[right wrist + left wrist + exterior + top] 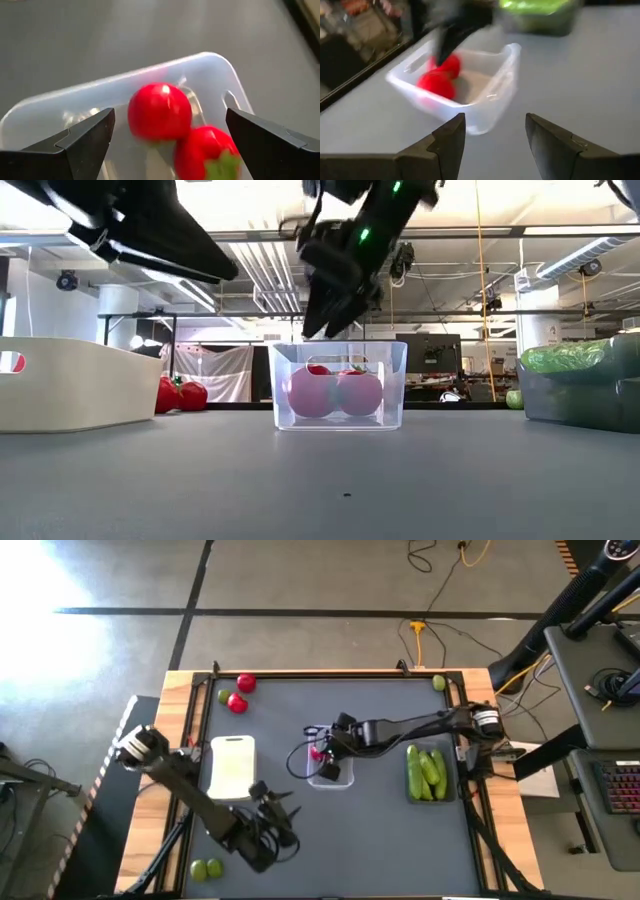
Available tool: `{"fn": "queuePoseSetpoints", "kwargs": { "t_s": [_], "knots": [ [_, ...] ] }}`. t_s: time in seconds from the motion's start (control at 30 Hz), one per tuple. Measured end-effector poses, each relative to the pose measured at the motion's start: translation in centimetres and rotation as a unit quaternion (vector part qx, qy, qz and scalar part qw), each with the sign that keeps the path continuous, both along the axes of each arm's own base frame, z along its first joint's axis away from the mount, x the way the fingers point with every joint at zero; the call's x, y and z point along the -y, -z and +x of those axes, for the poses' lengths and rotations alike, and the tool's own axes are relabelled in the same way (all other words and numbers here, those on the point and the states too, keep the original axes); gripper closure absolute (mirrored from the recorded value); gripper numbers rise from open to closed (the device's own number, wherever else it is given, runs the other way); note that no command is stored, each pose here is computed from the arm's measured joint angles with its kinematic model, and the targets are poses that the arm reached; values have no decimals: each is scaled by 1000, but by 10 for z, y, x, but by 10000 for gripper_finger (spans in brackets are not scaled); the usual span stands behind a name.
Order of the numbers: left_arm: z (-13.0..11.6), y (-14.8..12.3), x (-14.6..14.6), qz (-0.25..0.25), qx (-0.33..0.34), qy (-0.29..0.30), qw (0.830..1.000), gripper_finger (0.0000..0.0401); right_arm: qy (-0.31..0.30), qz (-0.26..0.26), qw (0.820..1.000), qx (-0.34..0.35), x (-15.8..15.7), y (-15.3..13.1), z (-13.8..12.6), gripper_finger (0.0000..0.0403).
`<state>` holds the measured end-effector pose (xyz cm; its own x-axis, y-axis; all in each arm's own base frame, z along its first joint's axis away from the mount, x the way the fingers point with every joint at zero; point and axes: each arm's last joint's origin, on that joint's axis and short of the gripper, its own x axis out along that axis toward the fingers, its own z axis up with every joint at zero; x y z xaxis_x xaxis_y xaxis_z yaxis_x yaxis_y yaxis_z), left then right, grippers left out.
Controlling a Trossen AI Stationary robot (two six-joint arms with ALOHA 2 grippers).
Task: Sort produce into baskets
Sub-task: Put the red tomato into the transparent bin
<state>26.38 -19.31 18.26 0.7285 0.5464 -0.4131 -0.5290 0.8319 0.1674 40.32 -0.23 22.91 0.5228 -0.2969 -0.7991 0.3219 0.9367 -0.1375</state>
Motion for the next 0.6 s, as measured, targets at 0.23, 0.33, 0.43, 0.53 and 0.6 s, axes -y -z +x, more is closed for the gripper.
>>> {"fn": "queuePoseSetpoints", "kwargs": {
  "t_s": [0.23,0.33,0.43,0.53,0.6],
  "knots": [
    [-14,-41,-76,-65,-81,-113,988,211,-16,-49,999,-5,-40,-41,-36,28],
    [-18,-51,-117,-84,-110,-187,972,211,-17,-69,997,-2,-61,-45,-52,28],
    [-21,-57,-157,-105,-154,-246,951,211,-18,-85,996,8,-81,-44,-67,28],
    [-22,-57,-198,-122,-181,-311,925,211,-18,-92,996,9,-98,-36,-79,28],
    [-24,-55,-223,-126,-191,-354,907,211,-20,-93,996,1,-106,-27,-86,28]
  ]
}}
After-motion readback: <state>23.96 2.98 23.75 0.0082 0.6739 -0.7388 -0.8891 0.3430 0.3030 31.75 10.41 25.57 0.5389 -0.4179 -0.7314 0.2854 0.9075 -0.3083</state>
